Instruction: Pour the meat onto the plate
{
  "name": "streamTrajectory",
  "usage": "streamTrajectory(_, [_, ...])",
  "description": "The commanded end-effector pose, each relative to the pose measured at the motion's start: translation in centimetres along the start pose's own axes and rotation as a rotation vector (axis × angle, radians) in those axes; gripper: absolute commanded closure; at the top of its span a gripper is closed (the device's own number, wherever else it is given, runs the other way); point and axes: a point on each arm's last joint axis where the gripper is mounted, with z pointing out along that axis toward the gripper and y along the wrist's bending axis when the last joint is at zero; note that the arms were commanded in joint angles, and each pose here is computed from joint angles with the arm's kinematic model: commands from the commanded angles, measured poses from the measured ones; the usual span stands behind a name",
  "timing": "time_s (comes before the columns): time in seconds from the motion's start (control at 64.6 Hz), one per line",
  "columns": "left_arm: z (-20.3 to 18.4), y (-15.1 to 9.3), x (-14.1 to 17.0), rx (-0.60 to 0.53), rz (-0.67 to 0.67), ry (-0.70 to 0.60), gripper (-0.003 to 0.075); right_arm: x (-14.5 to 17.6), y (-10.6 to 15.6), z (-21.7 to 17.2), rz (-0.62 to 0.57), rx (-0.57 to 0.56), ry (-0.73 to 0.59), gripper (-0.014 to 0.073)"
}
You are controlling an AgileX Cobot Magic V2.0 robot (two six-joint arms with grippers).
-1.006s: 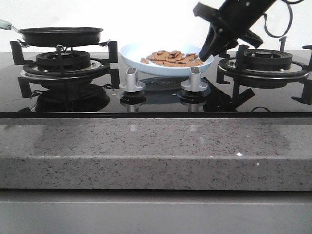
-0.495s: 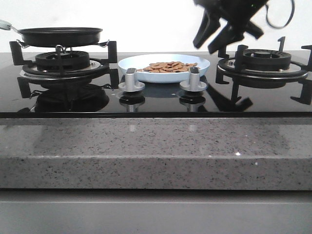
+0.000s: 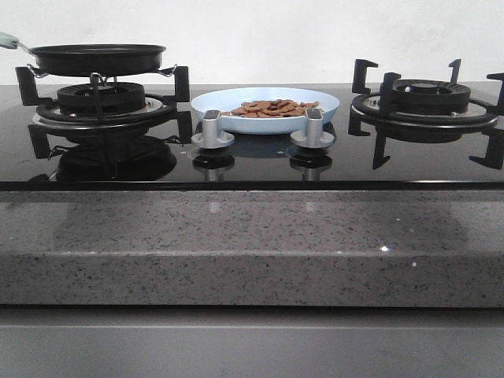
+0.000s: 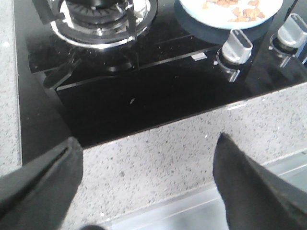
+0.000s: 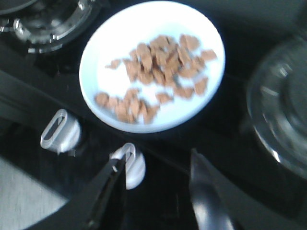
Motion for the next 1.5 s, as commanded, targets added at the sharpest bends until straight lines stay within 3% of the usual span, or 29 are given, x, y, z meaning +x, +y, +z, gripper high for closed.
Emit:
streamTrajectory(0.0, [-0.6,-0.1,-1.3,0.010,-0.010,-0.104,0.0167,1.5,1.1,-4.0,-0.019,0.021,-0.125,0.0244])
streamTrajectory(0.34, [-0.6,-0.1,-1.3,0.003,-0.003,-0.104,0.0167,12.3,2.9,-9.3,-0.028,0.032,-0.143,0.0244])
streamTrajectory(0.712, [-0.6,-0.1,-1.3,0.003,-0.003,-0.104,0.0181,19.3,3.2,-10.2,-0.007,0.040,-0.037,0.0244])
streamTrajectory(0.82, [-0.6,-0.1,-1.3,0.006,-0.006,-0.104,0.0265,19.8,3.2,-10.2,-0.008,0.040,-0.032,0.0286])
streamTrajectory(1.114, [-0.6,-0.1,-1.3,0.012,-0.011,-0.102,0.0617,19.7,3.2,-10.3,-0.009,0.043,-0.044,0.0722])
streamTrajectory(1.269, [-0.6,-0.1,-1.3,0.012,-0.011,-0.103,0.0742,19.7,3.2,-10.3,-0.011,0.046,-0.047,0.0715])
streamTrajectory(1.485, [-0.6,-0.1,-1.3,0.012,-0.011,-0.104,0.0741,19.8,3.2,-10.3,-0.007,0.036,-0.028,0.0715])
